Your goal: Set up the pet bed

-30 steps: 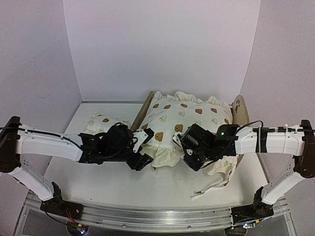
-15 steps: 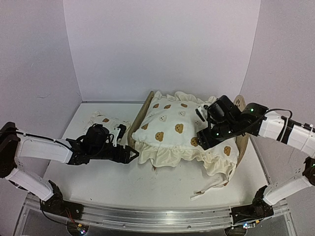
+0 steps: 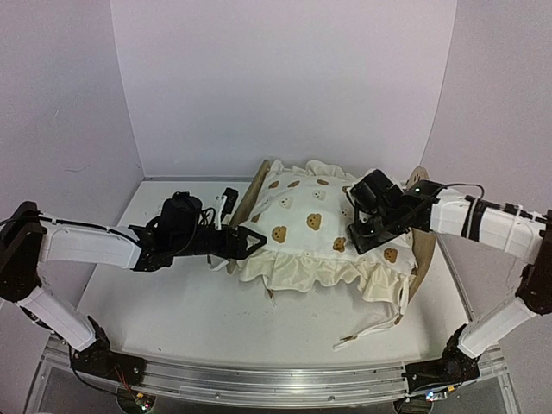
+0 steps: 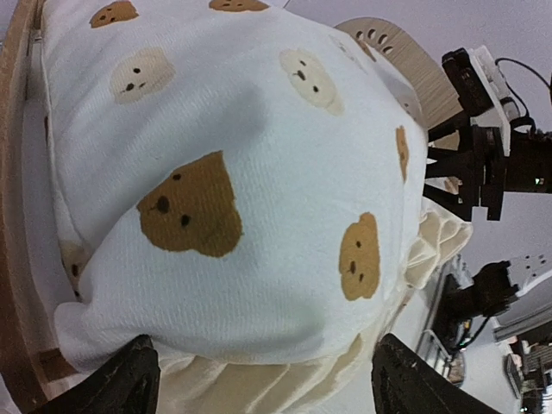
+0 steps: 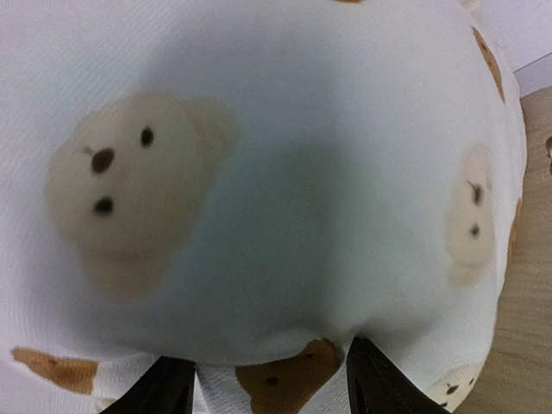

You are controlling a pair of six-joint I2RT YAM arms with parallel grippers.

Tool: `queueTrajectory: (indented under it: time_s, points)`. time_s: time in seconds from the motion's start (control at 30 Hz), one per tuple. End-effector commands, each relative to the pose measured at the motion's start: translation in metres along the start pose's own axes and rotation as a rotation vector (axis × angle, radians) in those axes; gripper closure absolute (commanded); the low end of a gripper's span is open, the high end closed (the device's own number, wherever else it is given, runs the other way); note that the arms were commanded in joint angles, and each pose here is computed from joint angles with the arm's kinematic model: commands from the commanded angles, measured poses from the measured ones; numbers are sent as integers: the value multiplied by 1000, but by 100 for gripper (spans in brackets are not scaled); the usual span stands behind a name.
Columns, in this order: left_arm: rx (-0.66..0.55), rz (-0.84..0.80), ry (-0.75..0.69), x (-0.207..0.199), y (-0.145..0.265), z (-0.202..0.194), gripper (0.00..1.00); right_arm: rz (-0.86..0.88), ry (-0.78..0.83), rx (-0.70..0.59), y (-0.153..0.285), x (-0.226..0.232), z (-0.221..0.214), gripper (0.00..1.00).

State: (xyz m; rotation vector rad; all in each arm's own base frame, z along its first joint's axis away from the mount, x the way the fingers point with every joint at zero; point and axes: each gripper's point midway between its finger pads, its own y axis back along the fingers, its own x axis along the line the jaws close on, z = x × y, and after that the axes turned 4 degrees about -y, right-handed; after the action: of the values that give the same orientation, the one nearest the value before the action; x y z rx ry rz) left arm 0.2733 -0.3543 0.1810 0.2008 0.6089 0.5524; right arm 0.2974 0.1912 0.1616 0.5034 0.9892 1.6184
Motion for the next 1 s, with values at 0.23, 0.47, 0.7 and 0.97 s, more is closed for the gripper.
queueTrajectory:
  time_s: [0.23,0.47,0.7,0.97]
  points:
    - [31,369,-196,46,-1,46,13,8,74,-118,-30,13,37,39]
    - [-9,245,-326,-2,43,72,13,194,-17,33,57,5,-4,21]
    - [-157,-147,-407,-130,24,71,14,157,-155,213,89,-20,-62,16]
    - [-112,-291,-448,-169,-75,53,28,0,-238,86,27,-24,-22,41]
